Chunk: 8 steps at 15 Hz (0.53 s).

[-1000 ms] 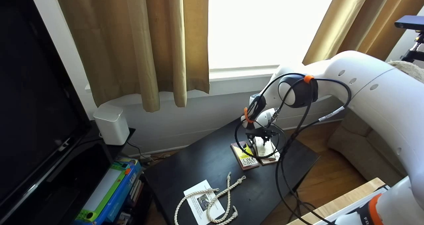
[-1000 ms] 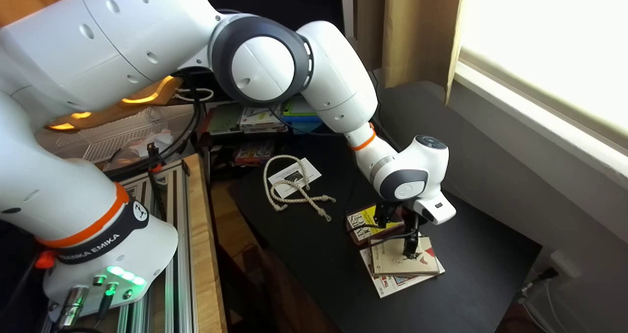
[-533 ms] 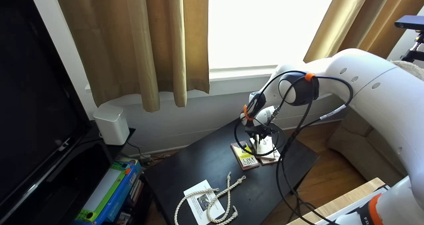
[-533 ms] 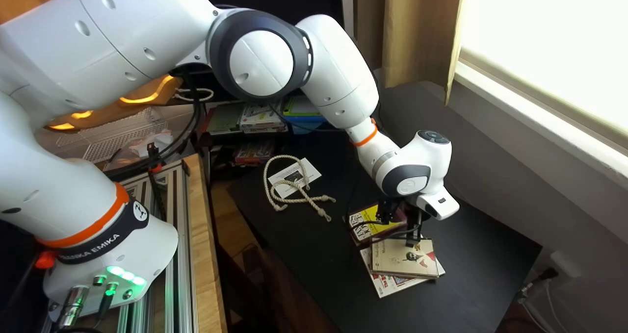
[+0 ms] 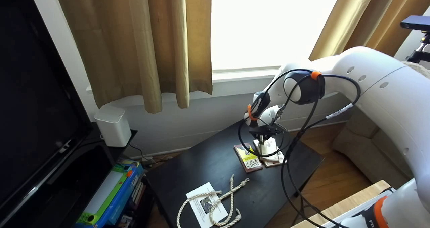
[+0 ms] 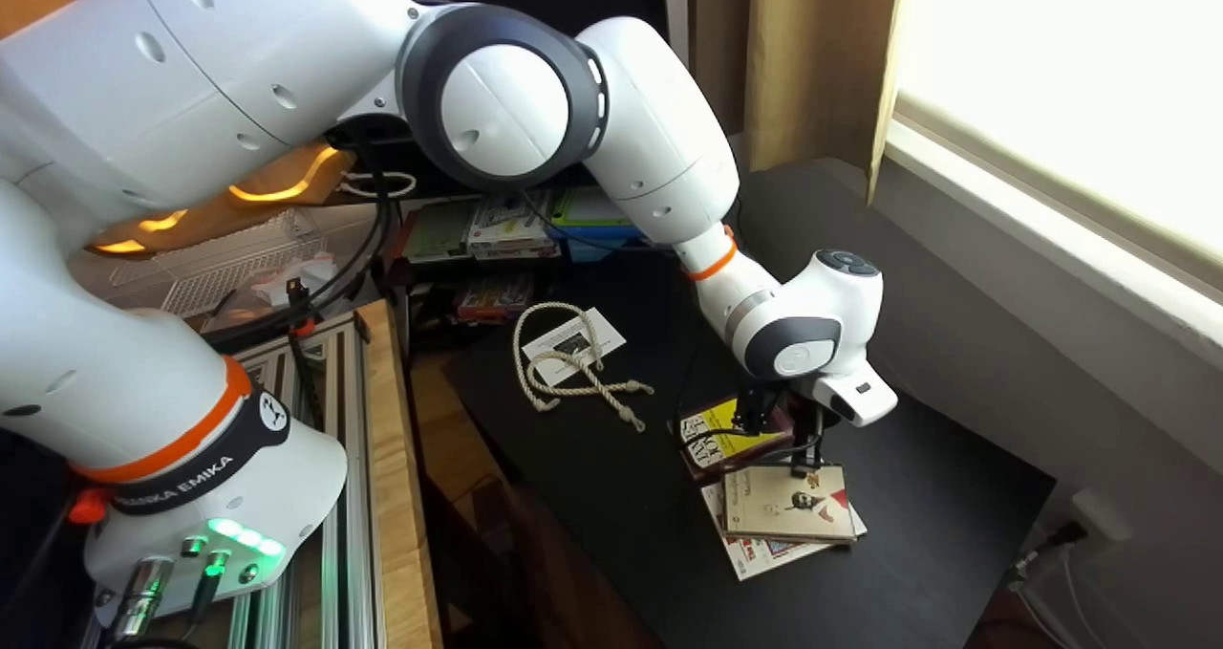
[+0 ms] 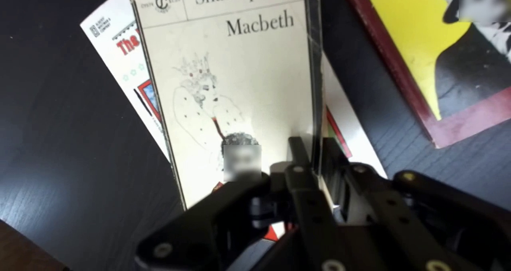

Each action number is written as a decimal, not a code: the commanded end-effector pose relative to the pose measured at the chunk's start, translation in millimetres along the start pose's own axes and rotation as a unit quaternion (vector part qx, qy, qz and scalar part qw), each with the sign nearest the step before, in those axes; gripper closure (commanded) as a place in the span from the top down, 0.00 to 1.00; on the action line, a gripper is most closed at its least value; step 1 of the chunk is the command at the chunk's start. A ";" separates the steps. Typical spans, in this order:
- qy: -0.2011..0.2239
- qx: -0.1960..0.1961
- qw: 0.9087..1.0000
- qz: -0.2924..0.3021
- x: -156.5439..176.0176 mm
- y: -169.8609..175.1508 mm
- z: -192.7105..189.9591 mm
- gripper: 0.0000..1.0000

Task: Place both books, which are on the right, on the one to the left

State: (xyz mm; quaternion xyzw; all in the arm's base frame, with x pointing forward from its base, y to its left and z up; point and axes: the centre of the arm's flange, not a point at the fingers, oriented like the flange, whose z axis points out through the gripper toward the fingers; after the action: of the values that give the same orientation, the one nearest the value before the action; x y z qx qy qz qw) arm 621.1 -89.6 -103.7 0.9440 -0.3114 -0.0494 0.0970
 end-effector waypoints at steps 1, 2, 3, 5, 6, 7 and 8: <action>-0.023 0.016 0.999 -0.026 -17.2 14.3 -28.4 0.03; -0.025 0.017 0.999 -0.037 -19.3 15.7 -35.9 0.04; -0.027 0.018 0.999 -0.044 -20.6 15.8 -42.4 0.04; -0.028 0.018 0.998 -0.057 -23.1 14.7 -53.4 0.04; -0.029 0.022 0.997 -0.061 -24.4 12.6 -59.0 0.04; -0.029 0.024 0.997 -0.065 -25.3 10.6 -63.5 0.04; -0.028 0.026 0.997 -0.067 -26.5 7.9 -67.4 0.04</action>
State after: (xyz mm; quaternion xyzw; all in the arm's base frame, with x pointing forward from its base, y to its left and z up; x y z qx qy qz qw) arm 619.3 -78.3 -56.6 0.9608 -0.2610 -0.0586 0.0733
